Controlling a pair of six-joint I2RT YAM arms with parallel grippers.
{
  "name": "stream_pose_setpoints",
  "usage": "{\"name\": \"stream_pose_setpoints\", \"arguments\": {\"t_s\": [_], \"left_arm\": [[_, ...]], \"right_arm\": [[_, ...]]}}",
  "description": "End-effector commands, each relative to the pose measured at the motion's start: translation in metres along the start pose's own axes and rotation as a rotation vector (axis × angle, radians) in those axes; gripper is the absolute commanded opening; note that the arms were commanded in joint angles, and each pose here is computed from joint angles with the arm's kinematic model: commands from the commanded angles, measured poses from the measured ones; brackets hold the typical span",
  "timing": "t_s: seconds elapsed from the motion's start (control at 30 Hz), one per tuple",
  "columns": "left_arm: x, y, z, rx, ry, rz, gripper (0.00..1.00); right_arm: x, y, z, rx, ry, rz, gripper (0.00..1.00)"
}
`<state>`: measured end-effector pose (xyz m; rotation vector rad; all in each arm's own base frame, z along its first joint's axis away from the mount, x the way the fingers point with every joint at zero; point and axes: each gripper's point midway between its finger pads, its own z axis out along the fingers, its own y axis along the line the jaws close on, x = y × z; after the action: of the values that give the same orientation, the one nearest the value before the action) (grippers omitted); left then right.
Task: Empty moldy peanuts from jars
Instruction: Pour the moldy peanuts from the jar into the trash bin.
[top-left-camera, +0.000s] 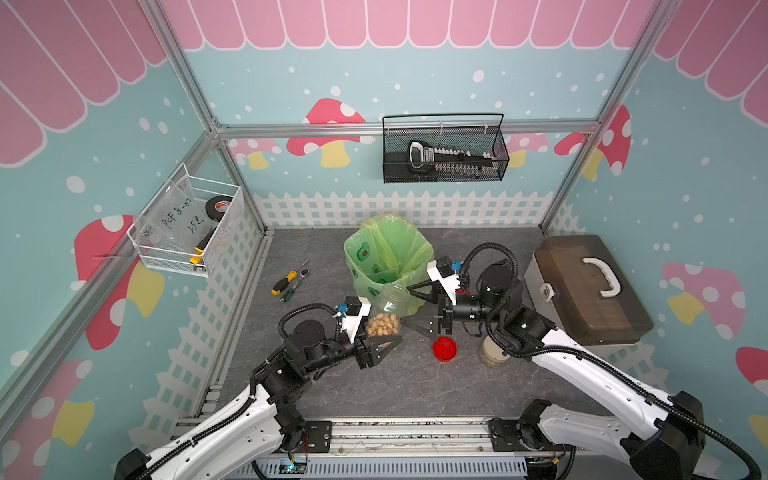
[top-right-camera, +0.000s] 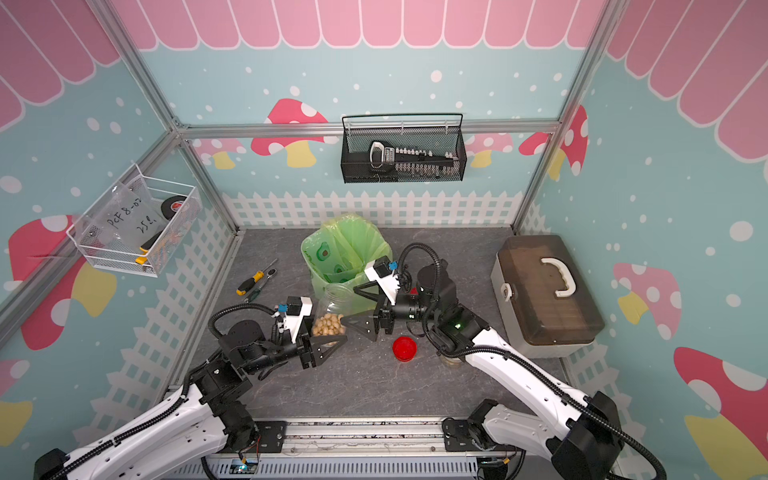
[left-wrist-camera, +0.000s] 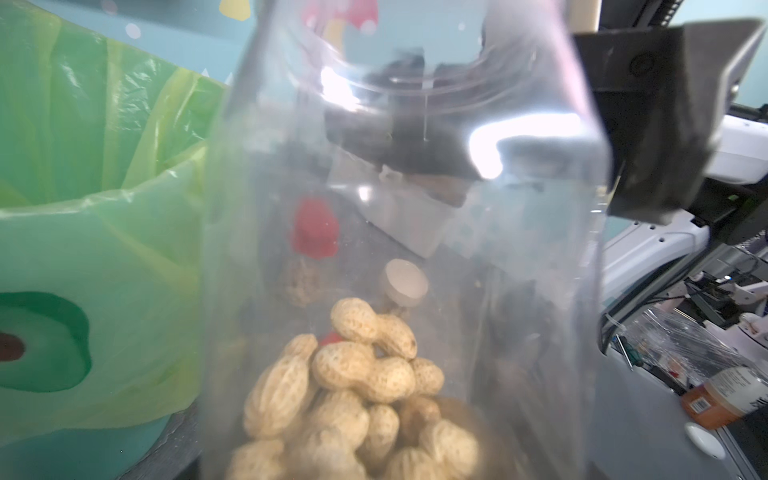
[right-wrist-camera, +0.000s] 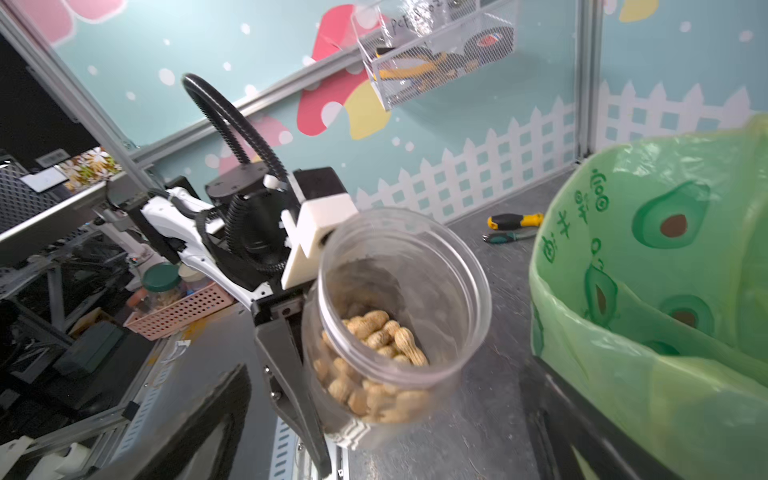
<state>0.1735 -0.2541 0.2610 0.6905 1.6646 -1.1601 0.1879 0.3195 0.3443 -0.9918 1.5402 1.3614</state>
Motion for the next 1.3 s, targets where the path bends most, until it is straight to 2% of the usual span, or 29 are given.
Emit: {"name": "stream_pose_setpoints", "arguments": {"t_s": [0.0, 0.17, 0.53, 0.97, 1.1, 1.17, 1.27], "left_arm": [[-0.026, -0.025, -0.003, 0.101, -0.052, 0.015, 0.24], [-0.036, -0.035, -0.005, 0.142, -0.080, 0.021, 0.24], [-0.053, -0.048, -0.005, 0.204, -0.121, 0.034, 0.24], [-0.059, -0.050, -0.007, 0.203, -0.143, 0.050, 0.26], [-0.058, -0.049, -0.007, 0.199, -0.138, 0.049, 0.36], [-0.057, -0.048, -0.008, 0.193, -0.137, 0.049, 0.47], [-0.056, -0.047, -0.008, 0.185, -0.133, 0.048, 0.59]], "right_arm": [[-0.026, 0.027, 0.001, -0.155, -0.065, -0.044, 0.99], [-0.016, 0.036, 0.007, -0.231, -0.052, -0.044, 0.99], [-0.015, 0.047, 0.021, -0.253, -0.089, -0.074, 0.99], [-0.023, 0.061, 0.036, -0.294, -0.167, -0.063, 0.77], [-0.025, 0.060, 0.037, -0.287, -0.174, -0.063, 0.59], [-0.024, 0.058, 0.037, -0.277, -0.176, -0.060, 0.52], [-0.023, 0.055, 0.037, -0.262, -0.178, -0.052, 0.46]]}}
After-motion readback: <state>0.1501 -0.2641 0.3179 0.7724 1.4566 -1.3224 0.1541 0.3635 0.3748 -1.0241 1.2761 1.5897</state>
